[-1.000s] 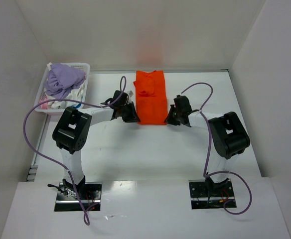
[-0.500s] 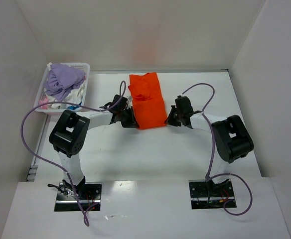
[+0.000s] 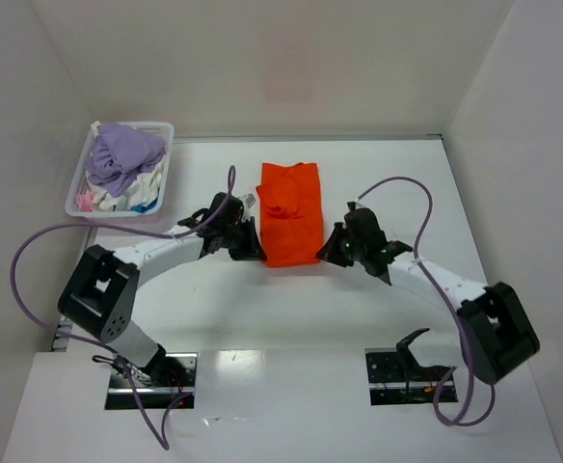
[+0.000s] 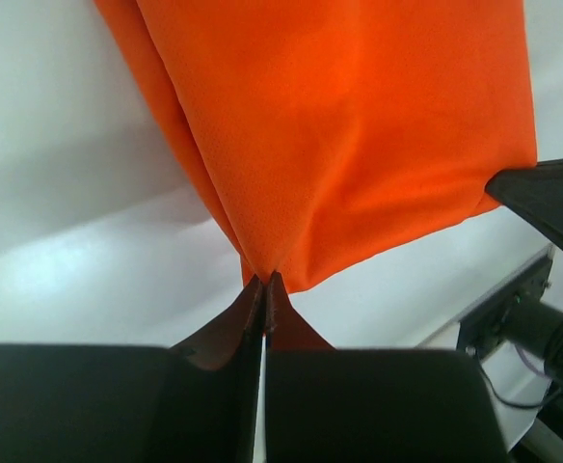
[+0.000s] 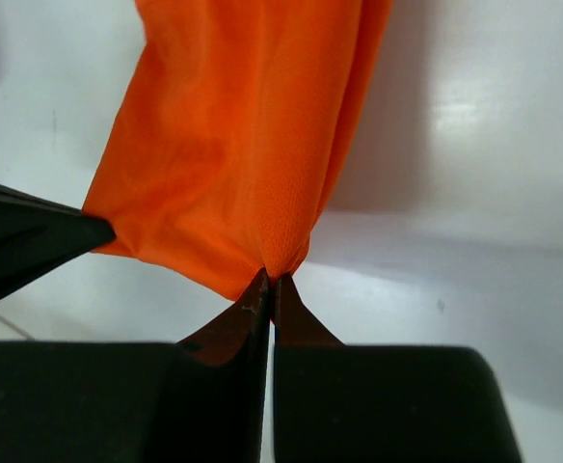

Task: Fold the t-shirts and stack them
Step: Grab one side of the 2/3 rectangular tshirt with both arms, then fold the long partially folded tshirt into a neat square

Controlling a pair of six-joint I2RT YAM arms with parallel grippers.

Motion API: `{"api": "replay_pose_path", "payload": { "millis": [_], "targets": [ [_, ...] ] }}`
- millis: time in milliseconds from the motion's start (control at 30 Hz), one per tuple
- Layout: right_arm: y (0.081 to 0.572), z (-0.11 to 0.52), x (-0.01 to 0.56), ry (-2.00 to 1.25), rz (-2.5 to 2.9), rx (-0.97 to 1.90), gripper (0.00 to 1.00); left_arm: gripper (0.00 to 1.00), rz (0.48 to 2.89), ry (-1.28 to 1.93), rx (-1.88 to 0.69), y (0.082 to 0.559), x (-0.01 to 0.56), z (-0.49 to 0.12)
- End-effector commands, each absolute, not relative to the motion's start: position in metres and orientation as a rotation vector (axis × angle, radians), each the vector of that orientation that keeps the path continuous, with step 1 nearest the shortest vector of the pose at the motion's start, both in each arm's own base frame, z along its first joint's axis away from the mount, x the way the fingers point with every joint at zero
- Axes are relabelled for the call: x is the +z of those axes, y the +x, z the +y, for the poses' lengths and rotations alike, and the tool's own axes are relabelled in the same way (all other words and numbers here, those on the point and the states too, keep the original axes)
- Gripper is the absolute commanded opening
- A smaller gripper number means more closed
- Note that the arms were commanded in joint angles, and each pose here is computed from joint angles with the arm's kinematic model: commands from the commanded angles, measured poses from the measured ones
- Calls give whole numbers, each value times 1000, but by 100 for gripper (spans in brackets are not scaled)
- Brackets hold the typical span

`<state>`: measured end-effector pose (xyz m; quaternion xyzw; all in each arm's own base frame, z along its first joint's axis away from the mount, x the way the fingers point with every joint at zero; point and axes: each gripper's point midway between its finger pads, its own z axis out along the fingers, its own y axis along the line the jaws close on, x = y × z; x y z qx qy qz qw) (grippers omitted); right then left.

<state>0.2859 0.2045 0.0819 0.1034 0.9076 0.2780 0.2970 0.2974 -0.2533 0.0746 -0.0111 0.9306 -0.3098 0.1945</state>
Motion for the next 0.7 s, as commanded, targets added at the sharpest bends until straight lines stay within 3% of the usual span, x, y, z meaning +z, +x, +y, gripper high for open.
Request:
{"api": "replay_pose_path", "payload": {
  "millis": [0,300,667],
  "targets": [
    [258,201,93,347,2420,777,0,0,2600,-19,-897,272,98,-258],
    [231,188,149,339,2321,839,0,0,2491,-40,-917,241,163,-248],
    [294,185,174,299,2262,729,0,0,2445,-28,-913,283,183,-260]
  ]
}}
